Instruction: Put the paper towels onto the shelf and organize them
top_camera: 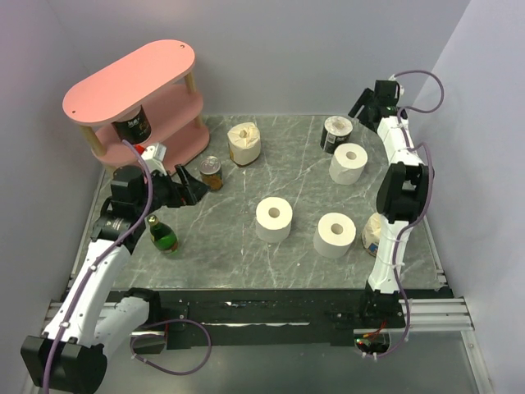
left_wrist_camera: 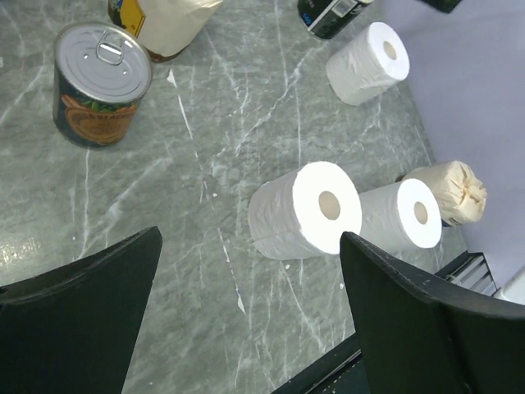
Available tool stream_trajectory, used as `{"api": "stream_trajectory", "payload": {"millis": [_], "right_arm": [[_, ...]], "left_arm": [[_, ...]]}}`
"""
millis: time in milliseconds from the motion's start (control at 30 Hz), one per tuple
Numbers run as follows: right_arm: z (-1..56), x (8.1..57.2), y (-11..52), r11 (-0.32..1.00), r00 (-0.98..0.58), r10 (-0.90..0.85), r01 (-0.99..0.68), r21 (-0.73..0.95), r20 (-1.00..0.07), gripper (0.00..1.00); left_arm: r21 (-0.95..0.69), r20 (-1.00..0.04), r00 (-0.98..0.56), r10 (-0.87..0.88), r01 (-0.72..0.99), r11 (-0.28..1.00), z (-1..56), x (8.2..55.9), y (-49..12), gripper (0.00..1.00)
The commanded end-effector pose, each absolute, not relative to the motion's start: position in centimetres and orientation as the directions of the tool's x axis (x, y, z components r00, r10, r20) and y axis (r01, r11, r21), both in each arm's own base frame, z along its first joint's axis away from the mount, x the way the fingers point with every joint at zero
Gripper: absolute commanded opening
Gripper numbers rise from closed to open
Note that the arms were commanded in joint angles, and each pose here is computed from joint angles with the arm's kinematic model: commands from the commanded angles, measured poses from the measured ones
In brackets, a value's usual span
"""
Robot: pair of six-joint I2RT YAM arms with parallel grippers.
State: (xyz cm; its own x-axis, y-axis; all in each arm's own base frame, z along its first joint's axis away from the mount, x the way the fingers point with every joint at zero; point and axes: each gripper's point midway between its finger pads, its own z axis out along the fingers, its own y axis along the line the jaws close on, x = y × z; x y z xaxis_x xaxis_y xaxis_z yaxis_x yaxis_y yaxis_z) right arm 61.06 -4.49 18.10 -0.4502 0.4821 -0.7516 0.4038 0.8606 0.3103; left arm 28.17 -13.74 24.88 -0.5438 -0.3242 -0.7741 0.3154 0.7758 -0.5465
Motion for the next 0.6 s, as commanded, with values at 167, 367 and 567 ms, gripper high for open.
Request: {"api": "stream_trajectory", "payload": {"millis": [167,367,567], "right_arm": [[17.2,63.4,-3.3,0.853,-0.448,0.518,0.331,0.403,-0.729,0.85],[14.6,64.3,-2.4,0.839,-0.479,0.544,0.319,0.44,-0.689,0.85],[13.4,65.2,-1.8,0.837,-0.5,0.547,0.304,0.456,-0.671,0.83]], "left_arm": [[-0.546,-0.8,-0.51,-0.316,0.401,0.735,26.7,28.3,-14.2,0.96],[-0.565,-0.784,-0.534,-0.318,0.398,0.723,26.2,28.6,-14.1,0.96],[-0.59,-0.765,-0.552,-0.331,0.395,0.705,25.9,29.0,-13.9,0.96]]}}
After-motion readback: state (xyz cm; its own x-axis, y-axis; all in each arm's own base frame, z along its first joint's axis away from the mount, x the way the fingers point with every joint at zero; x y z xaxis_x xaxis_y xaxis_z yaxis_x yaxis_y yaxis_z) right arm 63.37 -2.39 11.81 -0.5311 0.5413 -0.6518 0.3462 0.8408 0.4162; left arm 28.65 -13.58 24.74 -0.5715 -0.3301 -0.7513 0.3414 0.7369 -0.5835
